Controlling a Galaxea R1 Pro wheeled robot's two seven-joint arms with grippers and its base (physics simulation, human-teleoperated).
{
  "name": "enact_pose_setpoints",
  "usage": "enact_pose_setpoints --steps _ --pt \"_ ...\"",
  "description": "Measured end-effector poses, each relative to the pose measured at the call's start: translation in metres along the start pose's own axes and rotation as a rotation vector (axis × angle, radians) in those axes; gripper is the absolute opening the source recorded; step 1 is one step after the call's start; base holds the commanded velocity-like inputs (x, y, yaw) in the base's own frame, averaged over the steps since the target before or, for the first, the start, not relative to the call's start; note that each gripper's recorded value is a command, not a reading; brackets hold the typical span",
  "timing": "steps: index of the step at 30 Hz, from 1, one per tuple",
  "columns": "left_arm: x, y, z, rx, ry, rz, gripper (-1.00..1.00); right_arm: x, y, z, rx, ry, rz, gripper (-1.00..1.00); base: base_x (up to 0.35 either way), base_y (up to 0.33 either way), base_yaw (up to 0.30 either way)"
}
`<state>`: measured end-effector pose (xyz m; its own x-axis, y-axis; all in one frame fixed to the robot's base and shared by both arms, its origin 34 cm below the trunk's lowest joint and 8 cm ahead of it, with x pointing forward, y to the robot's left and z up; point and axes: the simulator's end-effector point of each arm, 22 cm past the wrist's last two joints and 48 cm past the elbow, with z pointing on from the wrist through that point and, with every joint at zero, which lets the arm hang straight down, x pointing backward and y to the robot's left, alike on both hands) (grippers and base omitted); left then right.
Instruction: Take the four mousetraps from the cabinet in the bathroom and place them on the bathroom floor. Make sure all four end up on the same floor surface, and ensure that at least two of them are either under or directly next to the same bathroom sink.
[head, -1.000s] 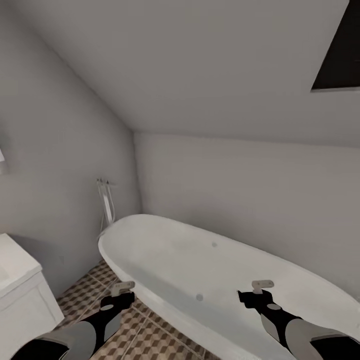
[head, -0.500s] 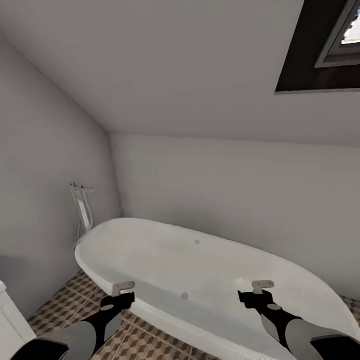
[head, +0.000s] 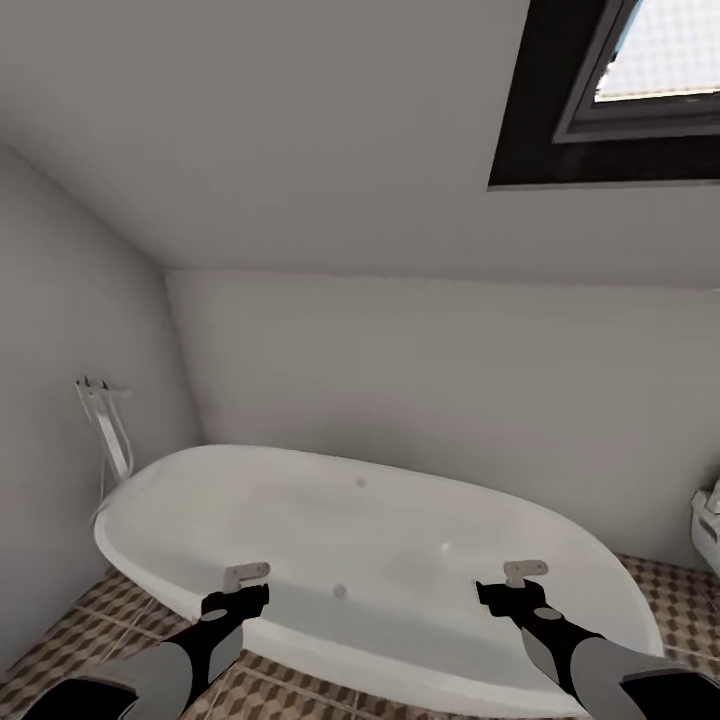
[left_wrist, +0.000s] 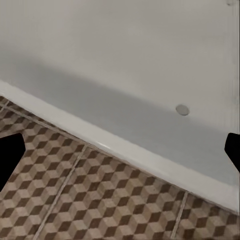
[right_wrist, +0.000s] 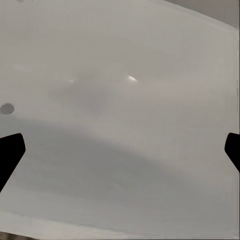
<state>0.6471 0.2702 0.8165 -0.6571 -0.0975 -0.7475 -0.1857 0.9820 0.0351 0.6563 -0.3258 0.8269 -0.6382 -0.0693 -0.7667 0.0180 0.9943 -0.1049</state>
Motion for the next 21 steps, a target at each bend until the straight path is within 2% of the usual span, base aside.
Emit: enact_pose_setpoints --steps 21 --pt "0.0002 0.0 0.0 0.0 0.0 0.0 1.0 0.0 0.0 0.0 0.0 0.0 0.0 1.0 0.0 0.0 -0.277"
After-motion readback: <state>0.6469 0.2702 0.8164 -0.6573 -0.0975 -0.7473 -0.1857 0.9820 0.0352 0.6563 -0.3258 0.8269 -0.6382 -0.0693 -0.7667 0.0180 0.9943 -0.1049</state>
